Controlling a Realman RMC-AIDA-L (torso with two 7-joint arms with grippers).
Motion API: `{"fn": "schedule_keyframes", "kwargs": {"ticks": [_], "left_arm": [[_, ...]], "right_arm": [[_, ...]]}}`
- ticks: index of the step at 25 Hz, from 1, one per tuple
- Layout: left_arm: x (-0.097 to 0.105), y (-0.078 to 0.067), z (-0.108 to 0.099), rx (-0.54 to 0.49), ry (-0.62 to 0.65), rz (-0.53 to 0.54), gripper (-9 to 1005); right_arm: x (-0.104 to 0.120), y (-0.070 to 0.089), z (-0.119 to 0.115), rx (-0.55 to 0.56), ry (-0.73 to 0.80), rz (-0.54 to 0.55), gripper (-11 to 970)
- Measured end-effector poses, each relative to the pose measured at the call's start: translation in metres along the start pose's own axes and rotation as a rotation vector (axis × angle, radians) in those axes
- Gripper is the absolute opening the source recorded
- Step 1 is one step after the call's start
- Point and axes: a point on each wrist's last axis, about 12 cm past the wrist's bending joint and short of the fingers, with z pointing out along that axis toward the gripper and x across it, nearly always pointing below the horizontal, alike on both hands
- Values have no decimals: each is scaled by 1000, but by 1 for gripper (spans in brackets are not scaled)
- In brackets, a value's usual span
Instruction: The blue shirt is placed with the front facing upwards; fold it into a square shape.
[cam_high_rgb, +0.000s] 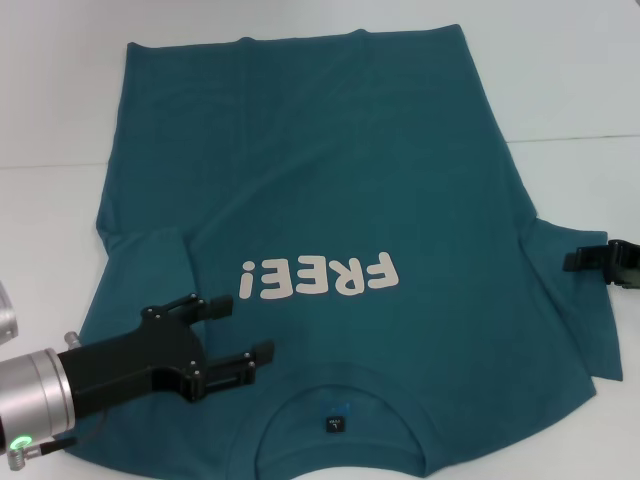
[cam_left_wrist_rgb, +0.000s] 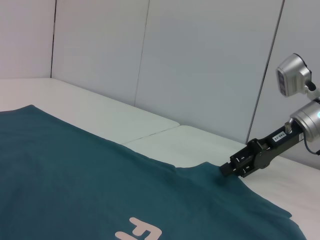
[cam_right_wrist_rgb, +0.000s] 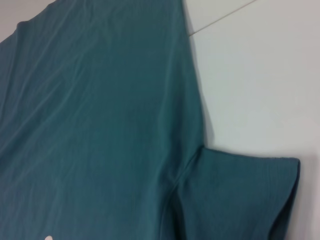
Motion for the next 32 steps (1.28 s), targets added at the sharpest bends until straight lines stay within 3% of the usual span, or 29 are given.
{"fn": "schedule_keyframes", "kwargs": {"ticks": [2,5,16,21,32], "left_arm": [[0,0,0,0,0,0,837],[0,0,0,0,0,0,837],[0,0,0,-2,-2,-1,837],[0,1,-1,-6,-3,-2,837],[-1,-1,-1,8,-8,-1,837]], "right_arm": [[0,1,0,-5,4,-13,683],[0,1,-1,-9,7,-24,436],[1,0,-3,-10,8,-75,186],[0,-1,-4,-11,9,-77,1],[-6,-1,-11,-15,6,-90,4]]}}
